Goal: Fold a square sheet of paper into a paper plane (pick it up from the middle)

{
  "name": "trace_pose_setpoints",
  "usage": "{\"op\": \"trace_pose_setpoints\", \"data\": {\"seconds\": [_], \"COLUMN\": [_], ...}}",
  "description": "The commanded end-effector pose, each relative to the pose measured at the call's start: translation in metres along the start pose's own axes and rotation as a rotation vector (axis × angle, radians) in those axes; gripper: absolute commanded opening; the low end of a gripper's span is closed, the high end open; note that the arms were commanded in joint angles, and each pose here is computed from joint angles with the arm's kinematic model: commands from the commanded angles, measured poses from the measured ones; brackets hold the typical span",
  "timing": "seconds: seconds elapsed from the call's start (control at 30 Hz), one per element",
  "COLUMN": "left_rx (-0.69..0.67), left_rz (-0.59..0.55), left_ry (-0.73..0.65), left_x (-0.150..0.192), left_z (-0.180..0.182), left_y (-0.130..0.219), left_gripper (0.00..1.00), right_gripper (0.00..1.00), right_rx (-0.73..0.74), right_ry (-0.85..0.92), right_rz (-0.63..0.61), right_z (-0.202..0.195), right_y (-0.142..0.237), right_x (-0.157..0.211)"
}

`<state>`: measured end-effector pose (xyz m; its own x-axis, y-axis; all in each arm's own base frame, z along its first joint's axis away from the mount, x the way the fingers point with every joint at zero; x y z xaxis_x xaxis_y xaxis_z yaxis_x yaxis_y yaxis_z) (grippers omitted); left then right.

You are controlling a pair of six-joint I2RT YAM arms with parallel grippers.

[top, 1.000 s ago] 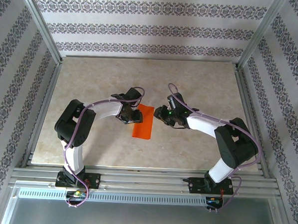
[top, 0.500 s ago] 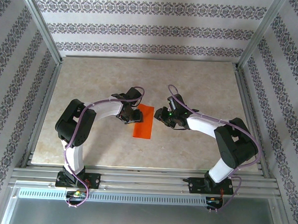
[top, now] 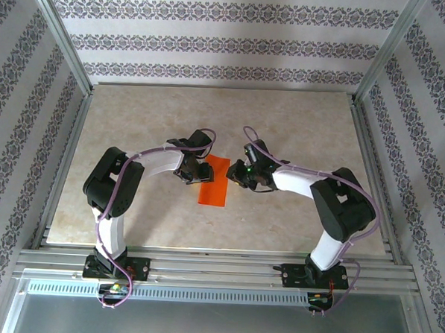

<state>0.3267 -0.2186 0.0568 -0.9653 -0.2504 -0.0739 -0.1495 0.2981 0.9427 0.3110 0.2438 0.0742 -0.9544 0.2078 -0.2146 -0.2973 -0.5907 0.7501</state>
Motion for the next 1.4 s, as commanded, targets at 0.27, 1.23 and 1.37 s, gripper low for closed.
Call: {"op": "trace_pose_setpoints", "data": {"seconds": [0.27, 1.23, 1.37], "left_rx": [-0.142, 0.149, 0.369], "left_rz": [0.1, -0.139, -0.045], "left_ry": [0.033, -0.057, -0.033], "left_x": [0.021, -0.017, -0.006], "left_z": [0.034, -0.026, -0.05], "left_y": [-0.03, 0.073, 0.063], "left_gripper": [0.46, 0.47, 0.37], "right_gripper": [0.13, 0.04, 0.02], "right_rx": [-0.055, 0.194, 0.205], "right_ry": [0.031, -0.031, -0.036], "right_rz": [0.083, 0.195, 0.198], "right_z": [0.018, -0.05, -0.055], "right_y": [-0.023, -0.048, -0.05], "right_x": [0.002, 0.038, 0.04]}}
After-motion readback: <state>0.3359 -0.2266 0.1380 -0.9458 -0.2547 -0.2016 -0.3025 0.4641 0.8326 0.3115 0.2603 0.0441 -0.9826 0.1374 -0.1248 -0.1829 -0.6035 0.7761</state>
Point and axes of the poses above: each hand's point on the last joint's axis, 136 mm out from that joint toward the fingers, its own y axis back along the fingers, its own z axis along the line the jaws close on, x = y × z, the point moved 4 cm from there along y, back along the fingers, and after that the axes turned 9 degrees about y, right-handed, at the moved point
